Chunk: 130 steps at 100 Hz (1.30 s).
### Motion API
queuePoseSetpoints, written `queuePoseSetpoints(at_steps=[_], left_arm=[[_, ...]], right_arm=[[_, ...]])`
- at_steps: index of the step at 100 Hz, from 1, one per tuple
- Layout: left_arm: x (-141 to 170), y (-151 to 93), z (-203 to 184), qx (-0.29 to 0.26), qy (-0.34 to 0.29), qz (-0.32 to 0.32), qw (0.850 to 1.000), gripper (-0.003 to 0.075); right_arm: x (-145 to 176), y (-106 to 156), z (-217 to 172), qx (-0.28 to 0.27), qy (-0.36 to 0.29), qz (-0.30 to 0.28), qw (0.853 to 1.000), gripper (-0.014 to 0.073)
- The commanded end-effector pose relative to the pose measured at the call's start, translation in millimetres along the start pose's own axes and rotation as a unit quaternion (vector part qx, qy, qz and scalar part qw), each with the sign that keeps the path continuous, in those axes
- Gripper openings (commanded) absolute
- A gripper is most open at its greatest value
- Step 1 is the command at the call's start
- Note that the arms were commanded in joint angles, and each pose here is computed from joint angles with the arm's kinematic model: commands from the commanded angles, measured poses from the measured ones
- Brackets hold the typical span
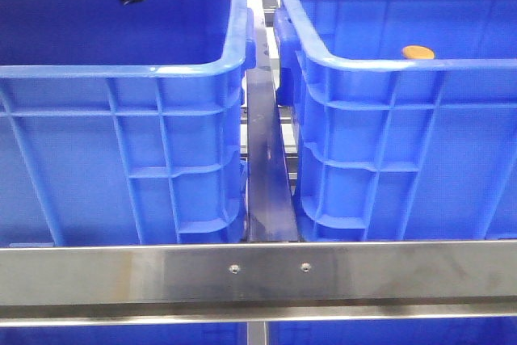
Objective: Pick red and yellow buttons and place in box
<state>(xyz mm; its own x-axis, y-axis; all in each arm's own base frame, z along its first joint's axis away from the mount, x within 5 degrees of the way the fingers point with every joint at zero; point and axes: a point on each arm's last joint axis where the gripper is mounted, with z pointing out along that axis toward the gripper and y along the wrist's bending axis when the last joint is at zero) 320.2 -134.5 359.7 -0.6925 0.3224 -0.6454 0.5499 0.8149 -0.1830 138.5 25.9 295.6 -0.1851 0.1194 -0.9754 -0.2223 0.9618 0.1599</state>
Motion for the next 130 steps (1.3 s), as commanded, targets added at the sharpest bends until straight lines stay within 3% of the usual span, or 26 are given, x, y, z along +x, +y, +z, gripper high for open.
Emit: queuePoseSetpoints(at_steps=[1,18,34,68,103,110,117,130], left_arm=[[-13,-22,-26,0.057,-0.061,0.029,0.996,0.0153],[-13,-44,-27,0.146,-0.066,0.074,0.984,0.0153],[-9,-66,-22,0.178,-0.045,0.097,0.978,0.0153],[-3,-101,-17,0.214,-0.031,0.133,0.967,0.0153],[-3,-101,-17,0.214,-0.031,0.133,0.967,0.0153],[-3,-101,-17,0.214,-0.031,0.133,0.967,0.0153],[-3,-101,-17,0.214,-0.031,0.133,0.967,0.0153],[-3,-101,-17,0.214,-0.031,0.133,0.967,0.0153]], right_arm=[[-10,3,-2,-0.012,-0.017,-0.001,1.000,-0.0069],[-10,5,-2,-0.020,-0.016,-0.001,1.000,-0.0069],[-10,5,-2,-0.020,-0.016,-0.001,1.000,-0.0069],[-10,5,-2,-0.020,-0.016,-0.001,1.000,-0.0069],[-11,5,-2,-0.022,-0.017,-0.001,1.000,-0.0062],[-11,5,-2,-0.023,-0.017,-0.001,1.000,-0.0015],[-11,6,-2,-0.027,-0.017,-0.002,1.000,0.0091],[-10,7,2,-0.035,-0.008,0.001,0.999,0.0386]])
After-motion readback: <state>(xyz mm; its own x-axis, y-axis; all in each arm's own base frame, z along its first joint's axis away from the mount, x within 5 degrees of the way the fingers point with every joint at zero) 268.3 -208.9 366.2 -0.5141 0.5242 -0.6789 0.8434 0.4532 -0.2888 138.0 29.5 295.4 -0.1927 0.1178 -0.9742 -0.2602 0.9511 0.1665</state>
